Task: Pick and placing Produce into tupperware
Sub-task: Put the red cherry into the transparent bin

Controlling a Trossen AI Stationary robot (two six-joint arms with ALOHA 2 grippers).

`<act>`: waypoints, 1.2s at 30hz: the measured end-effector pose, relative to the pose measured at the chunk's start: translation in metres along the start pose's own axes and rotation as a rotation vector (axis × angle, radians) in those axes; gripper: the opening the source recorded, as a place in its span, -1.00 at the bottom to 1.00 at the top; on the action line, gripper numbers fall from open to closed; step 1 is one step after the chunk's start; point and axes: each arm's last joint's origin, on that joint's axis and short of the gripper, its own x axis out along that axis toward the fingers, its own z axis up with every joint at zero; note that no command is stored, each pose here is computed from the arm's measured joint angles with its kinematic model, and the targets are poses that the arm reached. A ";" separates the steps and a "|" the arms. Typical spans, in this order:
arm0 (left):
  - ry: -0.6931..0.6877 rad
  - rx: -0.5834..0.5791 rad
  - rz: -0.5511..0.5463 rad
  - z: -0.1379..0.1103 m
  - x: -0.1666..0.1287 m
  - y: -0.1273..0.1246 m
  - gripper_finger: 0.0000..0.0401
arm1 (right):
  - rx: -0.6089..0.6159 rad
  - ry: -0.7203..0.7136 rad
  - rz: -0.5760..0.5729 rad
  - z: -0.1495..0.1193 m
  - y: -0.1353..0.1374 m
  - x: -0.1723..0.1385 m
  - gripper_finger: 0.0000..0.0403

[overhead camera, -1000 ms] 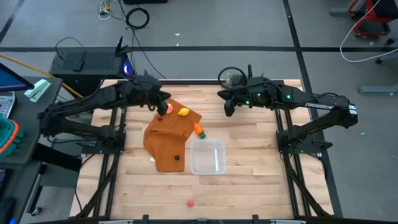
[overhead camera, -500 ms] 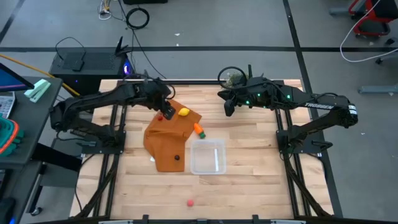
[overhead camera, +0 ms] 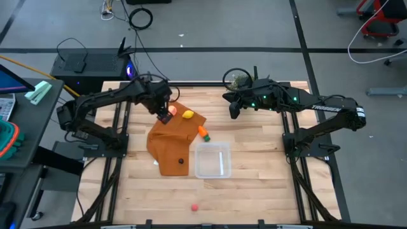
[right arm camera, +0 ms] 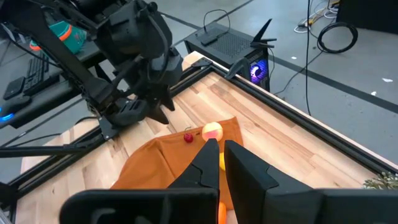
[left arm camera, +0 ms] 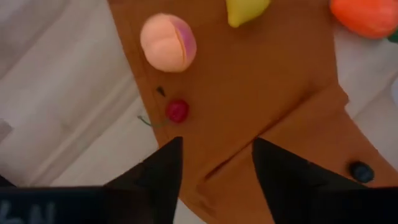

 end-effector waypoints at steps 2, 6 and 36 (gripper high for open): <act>-0.008 -0.022 0.020 0.001 0.000 0.002 0.15 | 0.000 0.001 0.000 0.000 0.000 0.000 -0.99; 0.006 -0.059 0.031 0.000 0.000 0.004 0.32 | 0.000 0.001 0.000 0.000 0.000 0.000 -0.99; 0.041 -0.056 0.048 -0.031 0.062 0.014 0.47 | 0.002 0.008 0.013 0.000 0.000 0.000 -0.99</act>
